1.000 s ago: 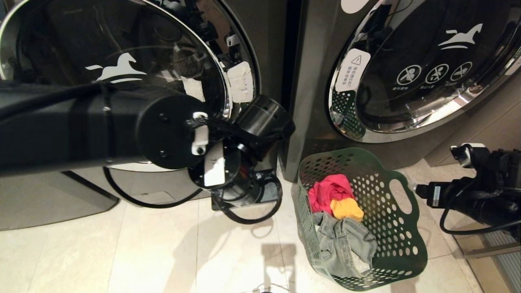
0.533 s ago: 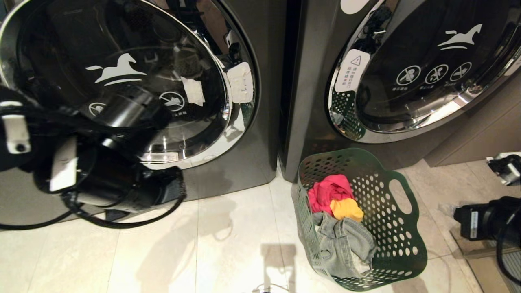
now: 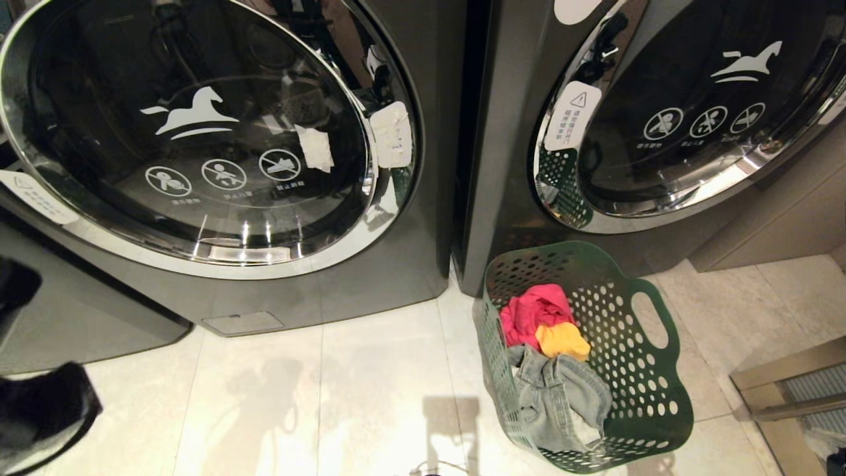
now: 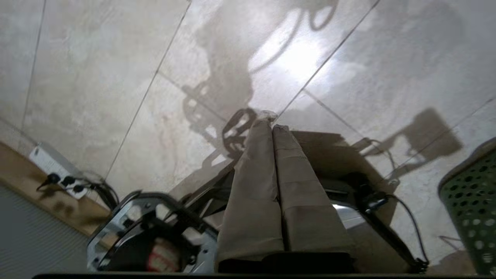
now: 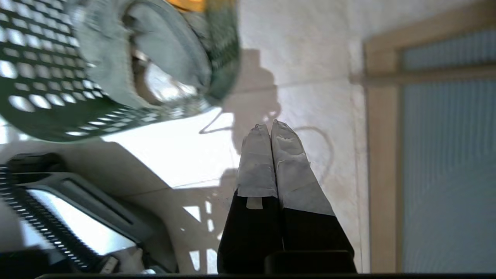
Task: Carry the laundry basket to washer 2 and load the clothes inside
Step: Open the lid of the washing machine
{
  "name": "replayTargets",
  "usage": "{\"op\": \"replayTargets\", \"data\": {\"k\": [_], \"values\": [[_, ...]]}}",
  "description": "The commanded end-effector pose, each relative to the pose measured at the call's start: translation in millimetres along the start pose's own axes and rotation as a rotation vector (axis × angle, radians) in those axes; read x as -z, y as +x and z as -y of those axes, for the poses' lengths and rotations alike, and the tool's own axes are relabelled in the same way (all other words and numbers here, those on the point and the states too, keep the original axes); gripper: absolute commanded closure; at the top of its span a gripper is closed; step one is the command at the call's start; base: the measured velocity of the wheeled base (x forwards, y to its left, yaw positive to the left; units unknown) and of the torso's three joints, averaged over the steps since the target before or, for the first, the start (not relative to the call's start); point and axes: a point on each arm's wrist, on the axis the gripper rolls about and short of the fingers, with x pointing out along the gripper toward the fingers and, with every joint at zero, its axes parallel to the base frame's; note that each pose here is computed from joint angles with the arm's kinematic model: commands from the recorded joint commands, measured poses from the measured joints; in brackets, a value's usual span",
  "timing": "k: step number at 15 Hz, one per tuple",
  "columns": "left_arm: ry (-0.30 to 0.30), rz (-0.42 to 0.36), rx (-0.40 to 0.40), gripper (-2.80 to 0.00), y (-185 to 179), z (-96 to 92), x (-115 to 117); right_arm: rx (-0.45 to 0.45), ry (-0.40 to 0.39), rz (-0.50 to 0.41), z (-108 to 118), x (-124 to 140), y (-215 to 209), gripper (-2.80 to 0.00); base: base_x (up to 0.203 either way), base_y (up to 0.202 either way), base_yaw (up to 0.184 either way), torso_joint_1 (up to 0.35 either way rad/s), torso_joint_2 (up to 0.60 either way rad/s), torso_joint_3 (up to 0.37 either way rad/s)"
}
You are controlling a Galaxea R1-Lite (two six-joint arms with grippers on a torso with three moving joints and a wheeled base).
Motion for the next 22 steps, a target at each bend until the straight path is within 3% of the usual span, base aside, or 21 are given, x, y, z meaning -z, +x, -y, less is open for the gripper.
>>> {"op": "replayTargets", "data": {"k": [1, 2, 4, 7, 8, 10, 12, 15, 18, 19, 22], "values": [[0.011, 0.044, -0.02, 0.0, -6, -49.3, 45, 0.041, -0.016, 0.049, 3, 17, -14, 0.0, 0.0, 0.0, 0.0, 0.0, 0.0, 0.0], [0.066, 0.07, -0.011, 0.0, -5, -63.8, 63, 0.041, -0.054, 0.082, 3, 28, -21, 0.0, 0.0, 0.0, 0.0, 0.0, 0.0, 0.0], [0.224, 0.203, 0.072, 0.0, -6, -92.2, 97, 0.015, -0.139, 0.128, -1, 62, -30, 0.0, 0.0, 0.0, 0.0, 0.0, 0.0, 0.0], [0.58, 0.367, 0.266, 0.0, -2, -111.8, 130, -0.131, -0.194, 0.101, -5, 85, -36, 0.0, 0.0, 0.0, 0.0, 0.0, 0.0, 0.0], [0.638, 0.413, 0.343, 0.0, 1, -115.9, 139, -0.14, -0.193, 0.13, -5, 86, -39, 0.0, 0.0, 0.0, 0.0, 0.0, 0.0, 0.0], [0.651, 0.551, 0.456, 0.0, 4, -125.6, 156, -0.12, -0.176, 0.241, -5, 90, -48, 0.0, 0.0, 0.0, 0.0, 0.0, 0.0, 0.0], [0.623, 0.654, 0.513, 0.0, 8, -132.0, 167, -0.068, -0.127, 0.333, -3, 90, -50, 0.0, 0.0, 0.0, 0.0, 0.0, 0.0, 0.0], [0.598, 0.663, 0.516, 0.0, 11, -132.1, 169, -0.064, -0.003, 0.341, -3, 89, -49, 0.0, 0.0, 0.0, 0.0, 0.0, 0.0, 0.0], [0.595, 0.659, 0.523, 0.0, 11, -132.0, 169, -0.114, -0.022, 0.32, -4, 92, -48, 0.0, 0.0, 0.0, 0.0, 0.0, 0.0, 0.0], [0.591, 0.662, 0.522, 0.0, 10, -132.2, 169, -0.148, -0.029, 0.265, -6, 97, -47, 0.0, 0.0, 0.0, 0.0, 0.0, 0.0, 0.0], [0.567, 0.658, 0.522, 0.0, 11, -132.2, 169, -0.159, -0.019, 0.29, -6, 97, -49, 0.0, 0.0, 0.0, 0.0, 0.0, 0.0, 0.0]]}}
